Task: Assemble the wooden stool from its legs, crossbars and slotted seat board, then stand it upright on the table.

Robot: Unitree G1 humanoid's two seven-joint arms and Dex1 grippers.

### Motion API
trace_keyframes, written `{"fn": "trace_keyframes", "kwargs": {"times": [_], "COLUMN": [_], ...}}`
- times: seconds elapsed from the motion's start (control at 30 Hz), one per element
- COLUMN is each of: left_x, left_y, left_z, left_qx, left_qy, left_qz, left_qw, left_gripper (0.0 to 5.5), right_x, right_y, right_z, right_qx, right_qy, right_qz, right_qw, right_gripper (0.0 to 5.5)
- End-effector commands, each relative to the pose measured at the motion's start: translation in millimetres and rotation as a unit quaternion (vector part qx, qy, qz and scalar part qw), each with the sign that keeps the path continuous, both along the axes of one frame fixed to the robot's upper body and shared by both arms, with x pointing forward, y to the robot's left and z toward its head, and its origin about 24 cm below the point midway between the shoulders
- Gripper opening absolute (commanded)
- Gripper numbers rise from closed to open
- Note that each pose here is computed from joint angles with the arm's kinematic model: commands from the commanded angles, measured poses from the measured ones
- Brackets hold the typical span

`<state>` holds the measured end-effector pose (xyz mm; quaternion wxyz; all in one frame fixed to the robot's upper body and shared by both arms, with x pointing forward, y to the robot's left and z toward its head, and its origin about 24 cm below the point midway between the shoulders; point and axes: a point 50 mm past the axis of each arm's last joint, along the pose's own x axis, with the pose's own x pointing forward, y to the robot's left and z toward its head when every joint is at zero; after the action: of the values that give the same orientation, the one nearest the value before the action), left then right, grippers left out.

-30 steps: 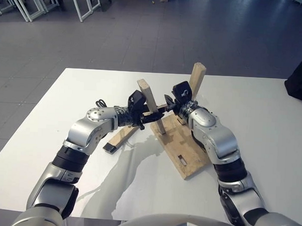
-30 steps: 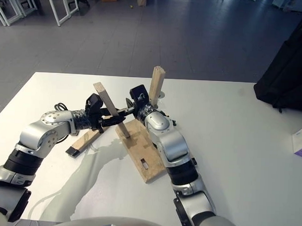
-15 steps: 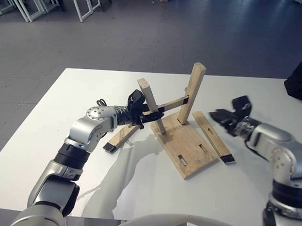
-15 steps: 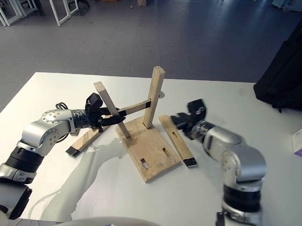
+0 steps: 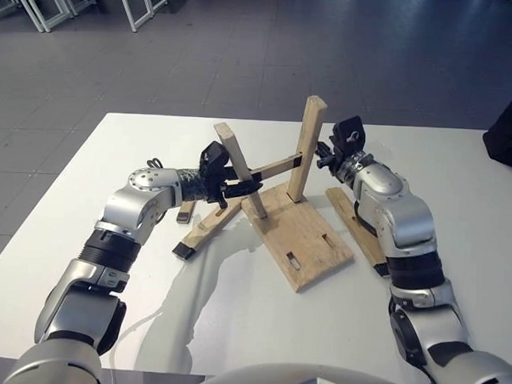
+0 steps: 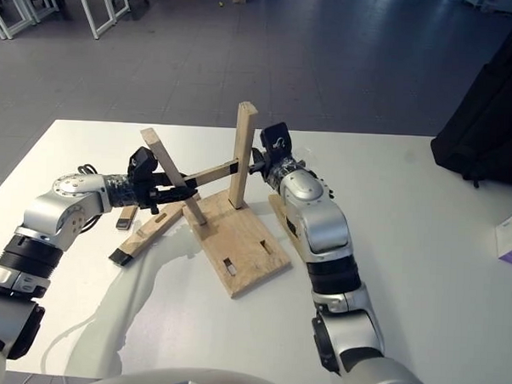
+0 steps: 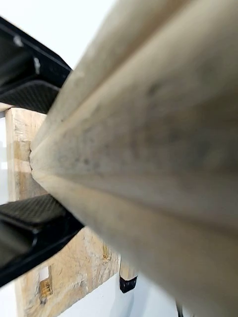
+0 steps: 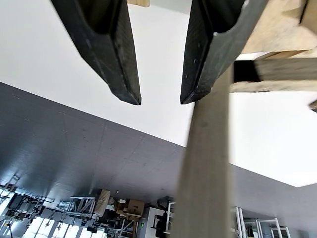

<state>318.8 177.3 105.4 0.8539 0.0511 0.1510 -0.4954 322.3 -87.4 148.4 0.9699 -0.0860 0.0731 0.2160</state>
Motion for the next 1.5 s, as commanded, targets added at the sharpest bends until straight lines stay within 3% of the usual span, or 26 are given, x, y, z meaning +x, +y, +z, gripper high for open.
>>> {"fn": "trace_keyframes", "kwargs": {"times": [0.03, 0.1, 0.17, 0.33, 0.6, 0.77, 0.87, 1.0, 1.1, 1.27, 1.5], "left_x": [-22, -18, -13, 16, 34, 46, 45, 41, 44, -1, -40], "left_y": [-21, -13, -7, -4, -10, -8, 20, 65, 91, 77, 77], "left_z": [-72, -66, -56, -30, -2, 19, 28, 37, 24, -36, -72], "left_qx": [0.133, 0.120, 0.097, 0.140, 0.147, 0.151, 0.188, 0.176, 0.139, 0.114, 0.155], "left_qy": [0.102, 0.083, 0.062, 0.024, -0.029, -0.060, -0.052, -0.023, -0.046, -0.006, 0.070], "left_qz": [-0.116, -0.153, -0.188, -0.214, -0.231, -0.205, -0.184, -0.067, 0.183, 0.358, 0.438], "left_qw": [0.979, 0.977, 0.975, 0.966, 0.961, 0.965, 0.963, 0.982, 0.972, 0.927, 0.883], "left_gripper": [2.04, 2.04, 2.04, 2.04, 2.04, 3.01, 3.57, 3.96, 3.96, 3.96, 3.96], "right_x": [-26, -35, -54, -118, -135, -133, -134, -137, -128, -118, -118], "right_y": [17, -14, -26, -48, -57, -54, -52, -46, -36, -22, -21], "right_z": [23, 12, -2, -49, -85, -89, -91, -90, -74, -46, -38], "right_qx": [0.061, 0.055, 0.053, -0.017, -0.040, -0.045, -0.046, -0.031, 0.004, 0.076, 0.082], "right_qy": [-0.003, 0.040, 0.099, 0.259, 0.309, 0.303, 0.299, 0.283, 0.237, 0.181, 0.178], "right_qz": [0.171, 0.173, 0.214, 0.331, 0.307, 0.300, 0.292, 0.272, 0.238, 0.203, 0.186], "right_qw": [0.983, 0.983, 0.970, 0.907, 0.899, 0.904, 0.907, 0.919, 0.942, 0.959, 0.963], "right_gripper": [1.49, 1.49, 1.49, 1.49, 1.49, 1.46, 1.46, 1.46, 1.46, 1.46, 1.46]}}
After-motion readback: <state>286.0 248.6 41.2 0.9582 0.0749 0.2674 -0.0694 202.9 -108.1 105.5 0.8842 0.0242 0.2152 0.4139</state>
